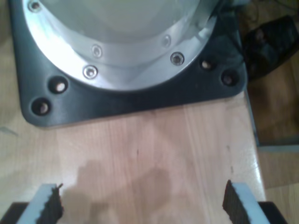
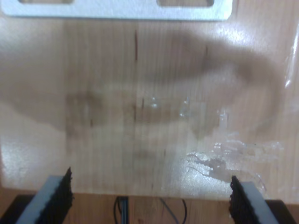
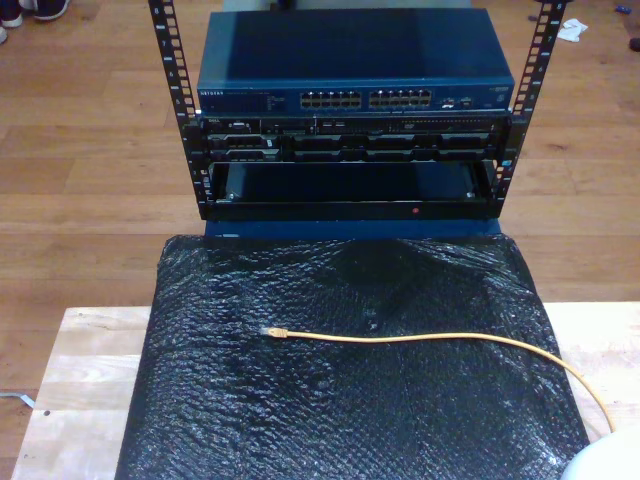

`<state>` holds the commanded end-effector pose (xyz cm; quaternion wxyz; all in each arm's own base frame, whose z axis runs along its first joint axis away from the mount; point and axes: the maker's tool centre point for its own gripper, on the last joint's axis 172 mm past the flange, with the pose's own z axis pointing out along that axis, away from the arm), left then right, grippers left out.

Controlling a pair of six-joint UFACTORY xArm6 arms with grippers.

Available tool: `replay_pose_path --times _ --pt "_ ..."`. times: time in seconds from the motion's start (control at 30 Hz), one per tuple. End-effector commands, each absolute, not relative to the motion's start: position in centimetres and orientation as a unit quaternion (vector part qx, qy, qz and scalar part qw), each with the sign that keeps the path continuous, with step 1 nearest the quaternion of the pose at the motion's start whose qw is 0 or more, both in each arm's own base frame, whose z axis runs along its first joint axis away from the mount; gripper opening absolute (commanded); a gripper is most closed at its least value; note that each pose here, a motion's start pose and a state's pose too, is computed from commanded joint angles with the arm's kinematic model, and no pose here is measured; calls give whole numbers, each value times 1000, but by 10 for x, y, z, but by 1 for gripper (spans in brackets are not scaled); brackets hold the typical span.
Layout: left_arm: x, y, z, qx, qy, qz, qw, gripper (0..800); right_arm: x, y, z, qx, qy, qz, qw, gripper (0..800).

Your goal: Grab the cable and plug it in

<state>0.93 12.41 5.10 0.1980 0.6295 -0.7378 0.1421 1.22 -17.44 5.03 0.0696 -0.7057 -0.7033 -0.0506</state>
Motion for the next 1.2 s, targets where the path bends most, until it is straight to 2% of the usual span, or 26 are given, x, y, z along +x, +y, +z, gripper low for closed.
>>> replay_pose_path --times 0.67,0.87,1.2 --pt "19 156 119 654 -713 147 207 800 35 -215 129 -759 -646 -69 47 800" --pt "50 158 146 651 -713 165 201 800 62 -230 149 -778 -622 -76 36 800" --pt "105 139 179 664 -697 138 234 800 123 -249 184 -818 -564 -81 82 800"
